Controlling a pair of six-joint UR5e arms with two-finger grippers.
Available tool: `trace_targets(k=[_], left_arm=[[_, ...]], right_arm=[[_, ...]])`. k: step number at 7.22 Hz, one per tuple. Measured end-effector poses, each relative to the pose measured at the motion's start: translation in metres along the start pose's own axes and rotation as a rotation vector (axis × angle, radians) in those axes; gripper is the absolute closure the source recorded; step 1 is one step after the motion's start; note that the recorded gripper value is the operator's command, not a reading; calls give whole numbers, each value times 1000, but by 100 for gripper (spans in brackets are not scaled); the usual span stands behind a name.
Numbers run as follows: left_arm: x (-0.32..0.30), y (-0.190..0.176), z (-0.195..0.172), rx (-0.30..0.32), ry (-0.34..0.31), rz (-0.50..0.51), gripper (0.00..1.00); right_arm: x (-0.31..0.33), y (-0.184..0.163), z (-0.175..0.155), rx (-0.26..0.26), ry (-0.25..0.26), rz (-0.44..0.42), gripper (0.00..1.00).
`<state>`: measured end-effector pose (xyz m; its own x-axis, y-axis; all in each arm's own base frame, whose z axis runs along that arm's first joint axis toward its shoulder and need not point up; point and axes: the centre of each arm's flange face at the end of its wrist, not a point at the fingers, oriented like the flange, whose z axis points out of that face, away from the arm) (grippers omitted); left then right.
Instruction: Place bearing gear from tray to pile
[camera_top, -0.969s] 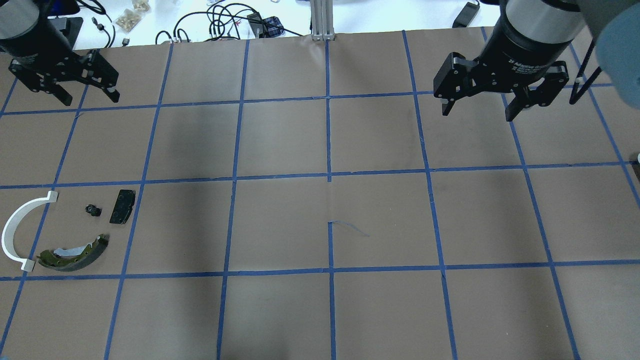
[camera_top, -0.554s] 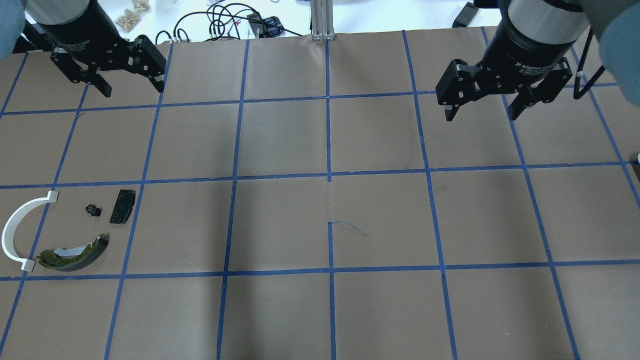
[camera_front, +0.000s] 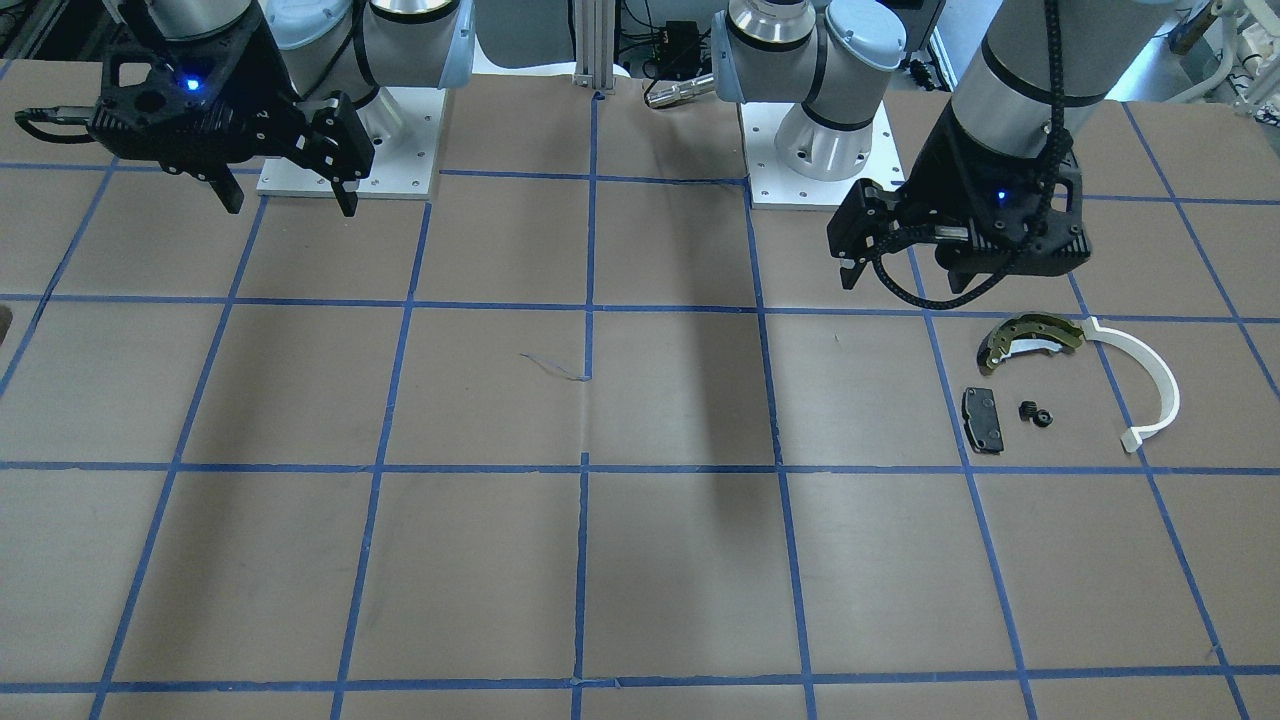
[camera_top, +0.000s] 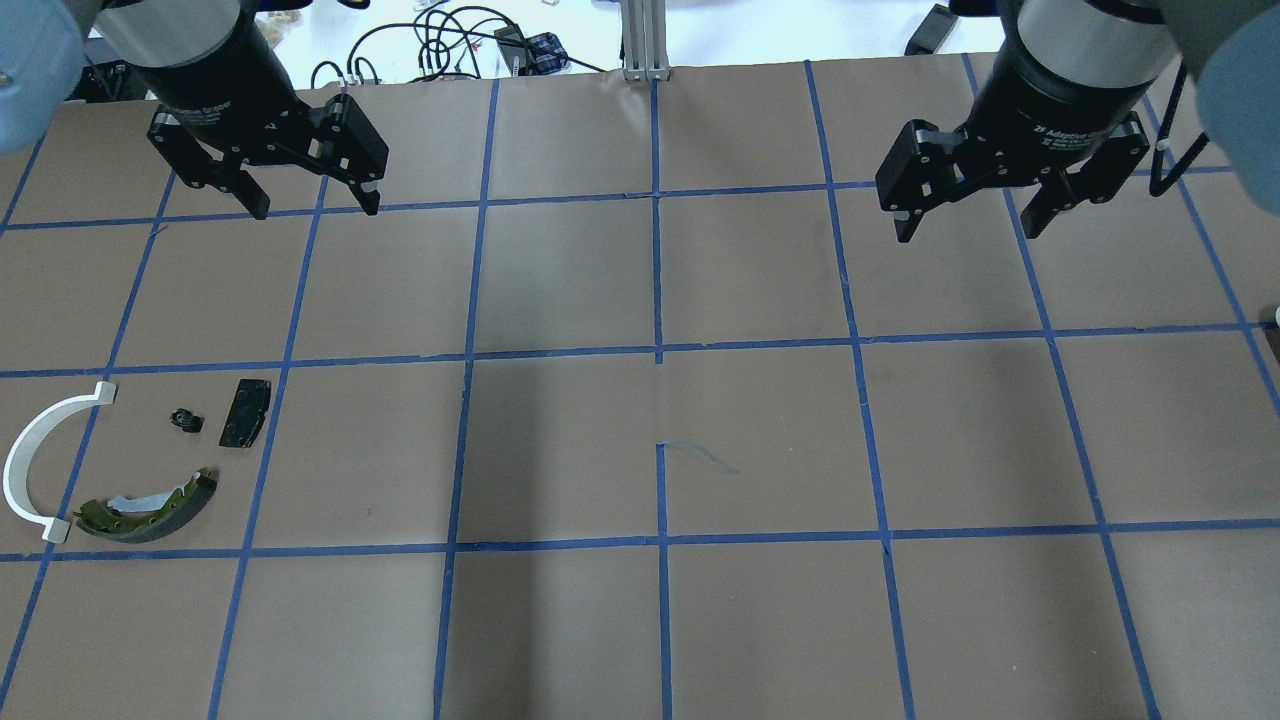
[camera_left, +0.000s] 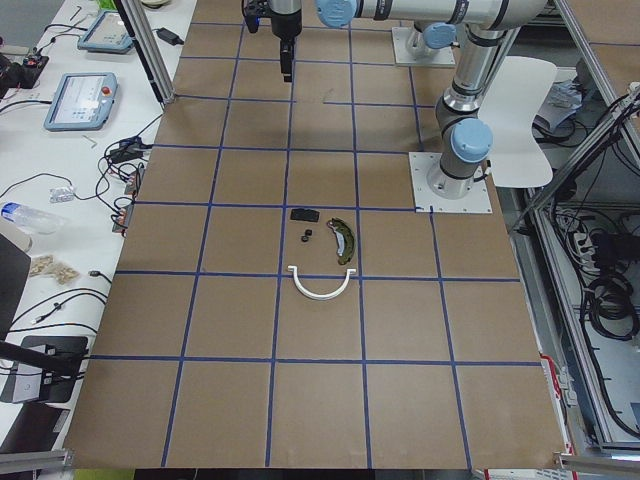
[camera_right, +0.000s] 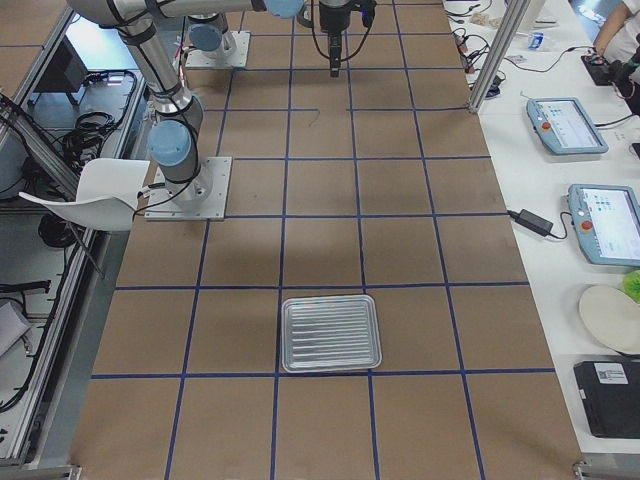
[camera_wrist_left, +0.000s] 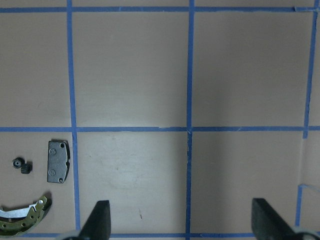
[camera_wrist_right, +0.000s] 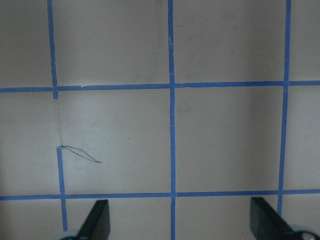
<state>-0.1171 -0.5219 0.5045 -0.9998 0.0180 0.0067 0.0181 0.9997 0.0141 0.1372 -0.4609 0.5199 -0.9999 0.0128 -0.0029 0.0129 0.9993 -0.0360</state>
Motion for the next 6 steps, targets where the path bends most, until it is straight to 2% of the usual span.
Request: trace_targets(k=[6], left_arm=[[5,24,9,-25,-10,3,0]], right_arm=[[0,0,0,1,-3,9,0]])
